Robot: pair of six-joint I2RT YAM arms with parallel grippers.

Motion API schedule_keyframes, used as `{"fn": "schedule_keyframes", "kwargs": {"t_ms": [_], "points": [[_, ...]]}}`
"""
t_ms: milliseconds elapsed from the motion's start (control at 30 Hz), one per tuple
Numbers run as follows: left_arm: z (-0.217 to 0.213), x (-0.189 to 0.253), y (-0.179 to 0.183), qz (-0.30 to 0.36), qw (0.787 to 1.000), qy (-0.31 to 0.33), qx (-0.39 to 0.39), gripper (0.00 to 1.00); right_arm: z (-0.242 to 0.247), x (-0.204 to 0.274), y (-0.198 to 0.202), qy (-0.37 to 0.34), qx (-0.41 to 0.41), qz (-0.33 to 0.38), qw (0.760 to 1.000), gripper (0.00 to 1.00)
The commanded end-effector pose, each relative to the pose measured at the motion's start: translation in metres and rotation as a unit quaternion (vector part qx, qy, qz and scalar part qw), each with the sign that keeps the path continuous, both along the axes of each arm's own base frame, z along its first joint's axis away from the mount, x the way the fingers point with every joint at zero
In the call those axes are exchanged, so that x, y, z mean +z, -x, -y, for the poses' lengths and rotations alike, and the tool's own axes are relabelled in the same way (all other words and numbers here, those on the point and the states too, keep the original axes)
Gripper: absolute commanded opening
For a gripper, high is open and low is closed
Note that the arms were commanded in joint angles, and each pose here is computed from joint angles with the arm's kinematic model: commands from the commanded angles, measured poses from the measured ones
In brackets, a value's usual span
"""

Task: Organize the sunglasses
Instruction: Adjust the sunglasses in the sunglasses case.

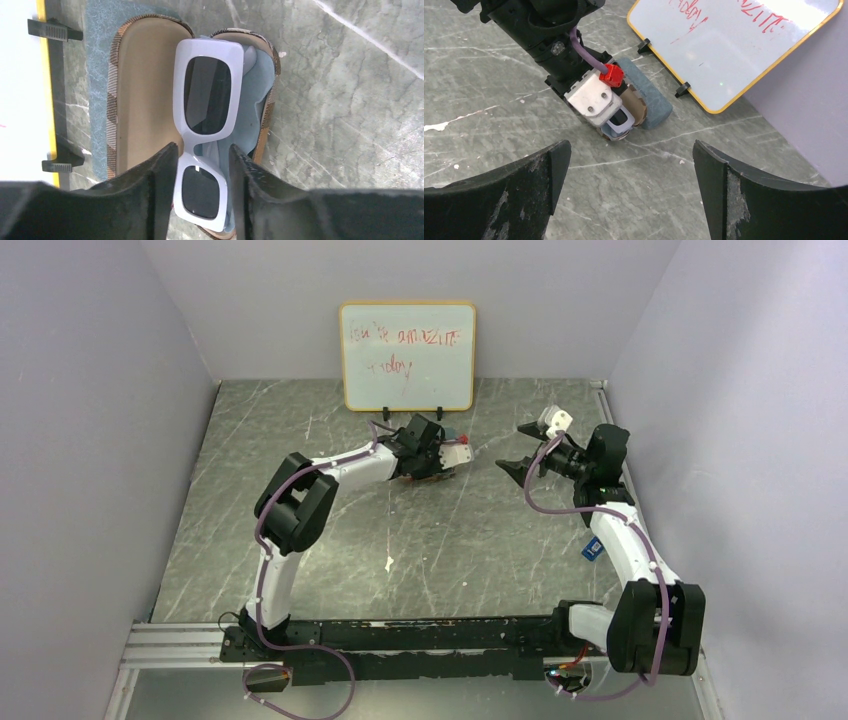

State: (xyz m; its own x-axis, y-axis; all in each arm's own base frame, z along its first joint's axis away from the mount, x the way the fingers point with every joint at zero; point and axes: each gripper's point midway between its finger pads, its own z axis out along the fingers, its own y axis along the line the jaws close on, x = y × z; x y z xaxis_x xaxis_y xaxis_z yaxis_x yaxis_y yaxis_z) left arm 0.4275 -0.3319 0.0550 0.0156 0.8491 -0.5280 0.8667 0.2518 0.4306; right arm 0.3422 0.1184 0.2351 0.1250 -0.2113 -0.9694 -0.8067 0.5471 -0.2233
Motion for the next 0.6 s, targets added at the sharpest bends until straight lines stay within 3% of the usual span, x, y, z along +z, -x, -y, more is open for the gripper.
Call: {"fn": "schedule_keyframes", "kwargs": {"t_ms": [0,200,300,400,433,500,567], "points": [[0.012,0.056,-0.006,0.041,0.998,0.057,0.004,0.50,-0.003,0.001,-0.003,-0.005,0.017,0.007,1.000,0.95],[0.000,0.097,-0.003,0.086,0.992,0.090,0.031,0.57,-0.031,-0.022,-0.027,0.003,0.012,-0.046,0.999,0.88],[-0.014,0.103,0.000,0.110,0.988,0.093,0.047,0.67,-0.056,-0.034,-0.044,0.007,0.010,-0.087,0.996,0.81],[-0.026,0.099,0.005,0.122,0.987,0.091,0.060,0.68,-0.077,-0.048,-0.065,-0.014,0.007,-0.142,0.990,0.64],[-0.029,0.097,0.006,0.125,0.986,0.092,0.064,0.79,-0.083,-0.047,-0.076,-0.023,0.006,-0.158,0.987,0.54],[-0.034,0.093,0.005,0.124,0.985,0.098,0.074,0.81,-0.092,-0.060,-0.093,-0.039,0.000,-0.204,0.978,0.35],[-0.041,0.088,0.004,0.112,0.984,0.107,0.084,0.83,-0.096,-0.073,-0.108,-0.048,-0.010,-0.237,0.970,0.25]]}}
